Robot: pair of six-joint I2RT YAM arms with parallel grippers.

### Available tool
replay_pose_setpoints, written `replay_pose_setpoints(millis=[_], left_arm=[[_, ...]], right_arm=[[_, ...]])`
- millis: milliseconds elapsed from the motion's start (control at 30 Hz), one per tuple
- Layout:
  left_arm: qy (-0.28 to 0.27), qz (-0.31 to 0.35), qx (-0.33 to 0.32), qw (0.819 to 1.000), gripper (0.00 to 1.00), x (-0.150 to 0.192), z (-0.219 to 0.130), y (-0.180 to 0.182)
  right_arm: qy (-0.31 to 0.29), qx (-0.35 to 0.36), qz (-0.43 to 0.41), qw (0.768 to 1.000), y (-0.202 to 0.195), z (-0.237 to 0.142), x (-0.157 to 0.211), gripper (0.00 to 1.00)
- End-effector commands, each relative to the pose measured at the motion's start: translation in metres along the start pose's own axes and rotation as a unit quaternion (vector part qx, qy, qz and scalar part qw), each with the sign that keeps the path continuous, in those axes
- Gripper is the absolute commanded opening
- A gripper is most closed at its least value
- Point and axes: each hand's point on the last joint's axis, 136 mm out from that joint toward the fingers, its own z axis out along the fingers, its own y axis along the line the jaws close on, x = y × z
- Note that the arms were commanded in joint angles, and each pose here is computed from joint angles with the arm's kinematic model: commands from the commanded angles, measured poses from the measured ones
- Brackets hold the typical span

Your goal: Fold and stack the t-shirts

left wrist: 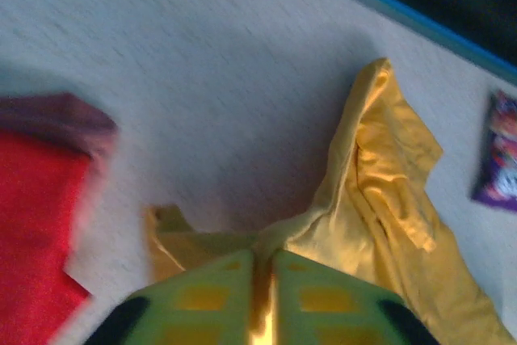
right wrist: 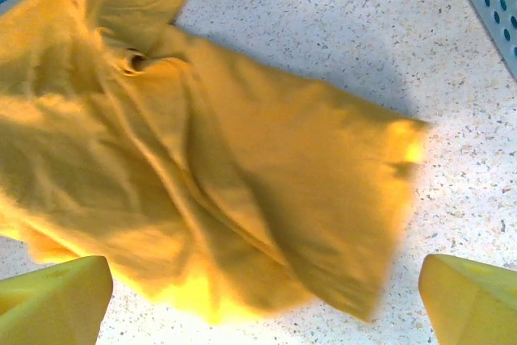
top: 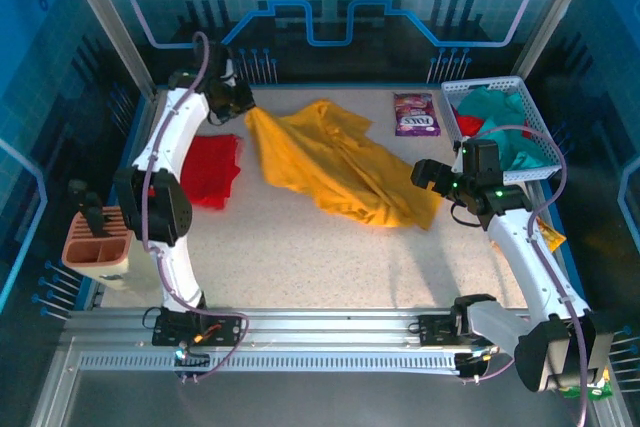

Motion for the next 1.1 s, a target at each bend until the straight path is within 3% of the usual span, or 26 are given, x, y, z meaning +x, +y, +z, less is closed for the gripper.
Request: replay_pose_setpoints(millis=[0, 100, 267, 433, 600, 900, 1067], left_arm=[[0.013, -0.015, -0.043, 0.999, 0.51, -0.01, 0.006, 0.024], [0.031, -0.005, -0.011, 0.999, 0.56, 0.009, 0.011, 0.0], [0.084, 0.034, 0.013, 0.996, 0.55, 0.086, 0.026, -0.032], [0.116, 0.063, 0.024, 0.991, 0.52, 0.166, 0.027, -0.045], [0.128, 0.069, 0.022, 0.989, 0.49, 0.219, 0.017, -0.036], [0.145, 0.065, -0.01, 0.987, 0.5, 0.26, -0.005, 0.009], [0.153, 0.052, -0.014, 0.987, 0.5, 0.272, -0.008, 0.022]], right_arm=[[0.026, 0.007, 0.009, 1.0, -0.008, 0.006, 0.011, 0.98], [0.053, 0.018, 0.012, 0.998, -0.018, 0.016, 0.029, 0.98], [0.089, 0.019, 0.03, 0.995, -0.024, 0.037, 0.048, 0.96], [0.142, -0.019, 0.038, 0.989, -0.009, 0.065, 0.073, 0.77], [0.175, -0.032, 0.007, 0.984, 0.017, 0.091, 0.094, 0.65], [0.212, 0.021, -0.084, 0.973, 0.036, 0.122, 0.124, 0.62], [0.225, 0.042, -0.107, 0.967, 0.041, 0.132, 0.134, 0.5]])
